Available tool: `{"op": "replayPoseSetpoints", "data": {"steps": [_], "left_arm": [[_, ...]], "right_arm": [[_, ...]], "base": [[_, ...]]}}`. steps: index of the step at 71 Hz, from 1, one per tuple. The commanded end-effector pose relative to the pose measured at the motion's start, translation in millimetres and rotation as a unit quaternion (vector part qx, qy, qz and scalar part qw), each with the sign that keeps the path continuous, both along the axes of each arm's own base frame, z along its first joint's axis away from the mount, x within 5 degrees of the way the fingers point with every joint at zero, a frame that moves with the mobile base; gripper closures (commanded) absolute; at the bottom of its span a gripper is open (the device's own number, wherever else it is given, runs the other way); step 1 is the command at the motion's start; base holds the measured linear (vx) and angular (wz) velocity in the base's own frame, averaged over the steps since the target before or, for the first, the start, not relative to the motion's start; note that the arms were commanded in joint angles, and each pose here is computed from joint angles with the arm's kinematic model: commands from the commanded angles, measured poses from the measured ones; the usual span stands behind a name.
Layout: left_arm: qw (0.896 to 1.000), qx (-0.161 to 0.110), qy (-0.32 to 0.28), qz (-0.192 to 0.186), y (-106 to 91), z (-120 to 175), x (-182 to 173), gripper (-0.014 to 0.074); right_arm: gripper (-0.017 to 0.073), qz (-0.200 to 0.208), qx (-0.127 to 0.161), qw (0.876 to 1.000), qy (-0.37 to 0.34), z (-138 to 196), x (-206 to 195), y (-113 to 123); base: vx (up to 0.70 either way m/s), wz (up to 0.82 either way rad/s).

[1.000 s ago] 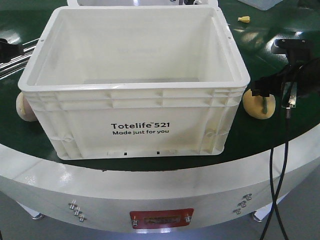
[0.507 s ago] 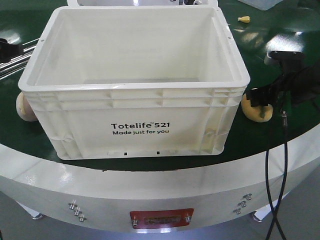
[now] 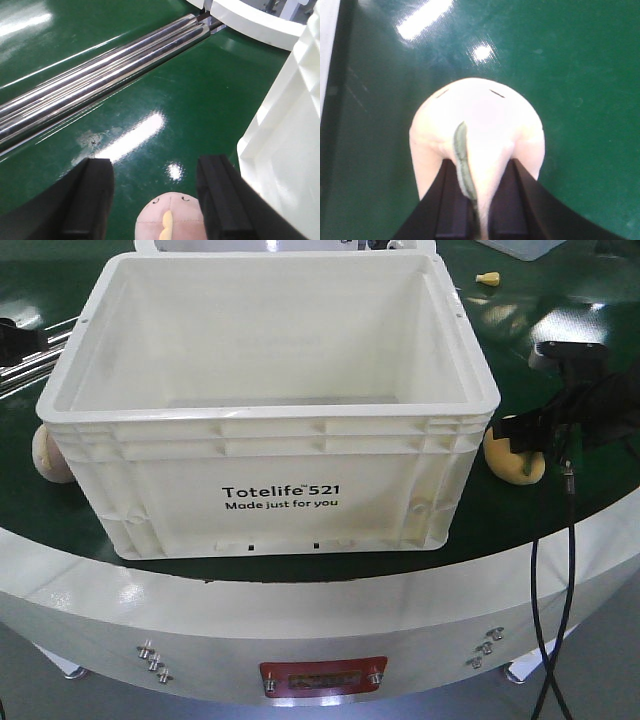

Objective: Place moving items into box and shelve
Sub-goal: 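Close both grippers on the plush balls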

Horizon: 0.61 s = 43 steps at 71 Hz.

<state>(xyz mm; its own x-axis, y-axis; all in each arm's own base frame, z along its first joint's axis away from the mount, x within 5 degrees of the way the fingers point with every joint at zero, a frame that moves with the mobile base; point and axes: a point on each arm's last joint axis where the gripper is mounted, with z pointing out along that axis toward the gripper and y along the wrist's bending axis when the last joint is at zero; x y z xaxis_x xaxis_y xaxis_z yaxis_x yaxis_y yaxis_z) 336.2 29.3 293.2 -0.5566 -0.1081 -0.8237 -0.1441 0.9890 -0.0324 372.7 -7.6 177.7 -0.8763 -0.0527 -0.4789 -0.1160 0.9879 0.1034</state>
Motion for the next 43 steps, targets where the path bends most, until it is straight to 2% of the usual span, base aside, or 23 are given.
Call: {"op": "replayPoseSetpoints", "data": {"steps": [1,21,29,43], "left_arm": [[0.999,-0.001,-0.052,-0.001,-0.3,20,4,0.0118],[1.0,-0.005,0.013,0.001,-0.4,-8,13,0.0118],[0.999,-0.02,0.039,0.008,-0.6,-21,16,0.0119],[0.997,-0.028,0.075,0.012,-0.3,-43,23,0.015]], "right_arm": [[0.0575,0.0,-0.002,1.0,-0.027,19,2,-1],[0.0575,0.001,-0.001,1.0,-0.023,19,1,-1],[0.0575,0.001,-0.001,1.0,-0.023,19,1,-1],[0.0575,0.001,-0.001,1.0,-0.023,19,1,-1]], "base": [[0.0,0.0],[0.0,0.0],[0.0,0.0],[0.0,0.0]]}}
